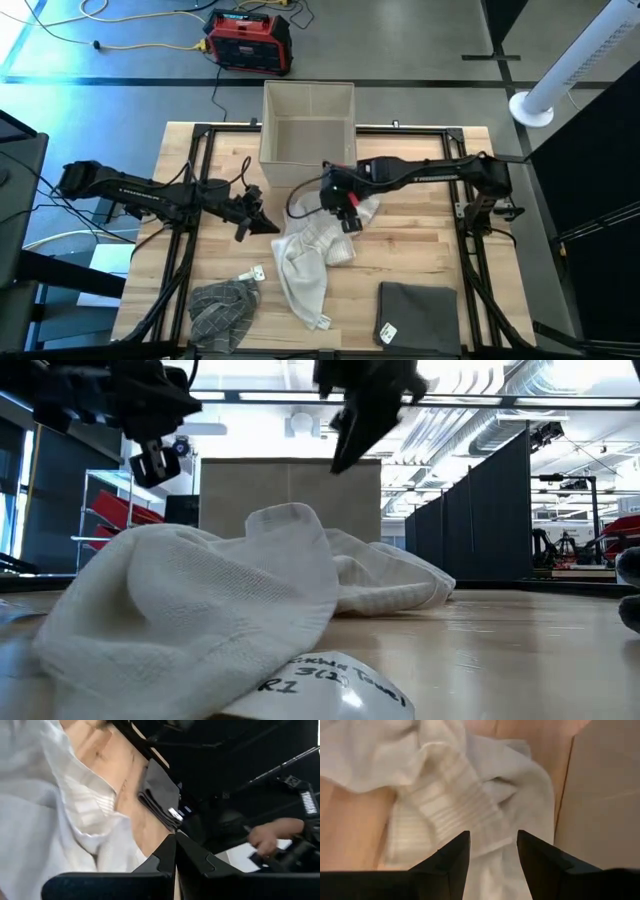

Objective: Fold towel
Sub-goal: Fold the white towel

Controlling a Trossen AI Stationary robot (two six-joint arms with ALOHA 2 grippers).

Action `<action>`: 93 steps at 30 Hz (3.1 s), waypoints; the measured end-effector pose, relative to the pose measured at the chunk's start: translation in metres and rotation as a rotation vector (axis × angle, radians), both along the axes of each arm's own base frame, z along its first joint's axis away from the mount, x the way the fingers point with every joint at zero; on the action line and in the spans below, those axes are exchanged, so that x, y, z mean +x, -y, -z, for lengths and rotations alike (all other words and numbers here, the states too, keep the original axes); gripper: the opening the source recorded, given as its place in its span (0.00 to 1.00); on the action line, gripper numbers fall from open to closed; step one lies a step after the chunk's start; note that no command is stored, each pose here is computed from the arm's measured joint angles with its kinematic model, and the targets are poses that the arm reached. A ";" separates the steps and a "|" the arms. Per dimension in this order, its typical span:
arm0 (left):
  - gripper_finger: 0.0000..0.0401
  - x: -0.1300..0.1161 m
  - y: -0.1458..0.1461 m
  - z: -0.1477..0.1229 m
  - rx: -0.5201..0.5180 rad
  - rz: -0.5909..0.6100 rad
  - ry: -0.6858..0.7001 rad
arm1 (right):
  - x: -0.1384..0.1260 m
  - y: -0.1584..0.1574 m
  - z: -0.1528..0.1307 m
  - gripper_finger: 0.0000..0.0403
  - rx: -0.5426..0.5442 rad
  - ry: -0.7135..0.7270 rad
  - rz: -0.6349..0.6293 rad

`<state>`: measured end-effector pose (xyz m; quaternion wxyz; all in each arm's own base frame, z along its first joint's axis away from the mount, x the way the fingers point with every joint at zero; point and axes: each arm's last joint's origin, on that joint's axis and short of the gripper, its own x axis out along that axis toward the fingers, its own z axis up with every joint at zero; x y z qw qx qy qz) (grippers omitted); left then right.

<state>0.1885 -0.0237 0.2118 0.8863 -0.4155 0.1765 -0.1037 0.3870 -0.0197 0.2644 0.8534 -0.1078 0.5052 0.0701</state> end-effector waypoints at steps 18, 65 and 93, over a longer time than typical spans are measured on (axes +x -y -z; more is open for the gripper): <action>0.00 -0.002 0.017 0.000 0.030 -0.033 0.001 | -0.006 0.009 0.066 0.37 0.053 0.094 0.090; 0.00 0.061 0.035 0.120 0.189 0.081 -0.228 | -0.114 -0.066 -0.029 0.00 0.199 -0.001 0.488; 0.00 0.025 -0.012 -0.003 0.786 -0.376 -0.504 | -0.134 -0.101 -0.027 0.00 0.176 -0.069 0.519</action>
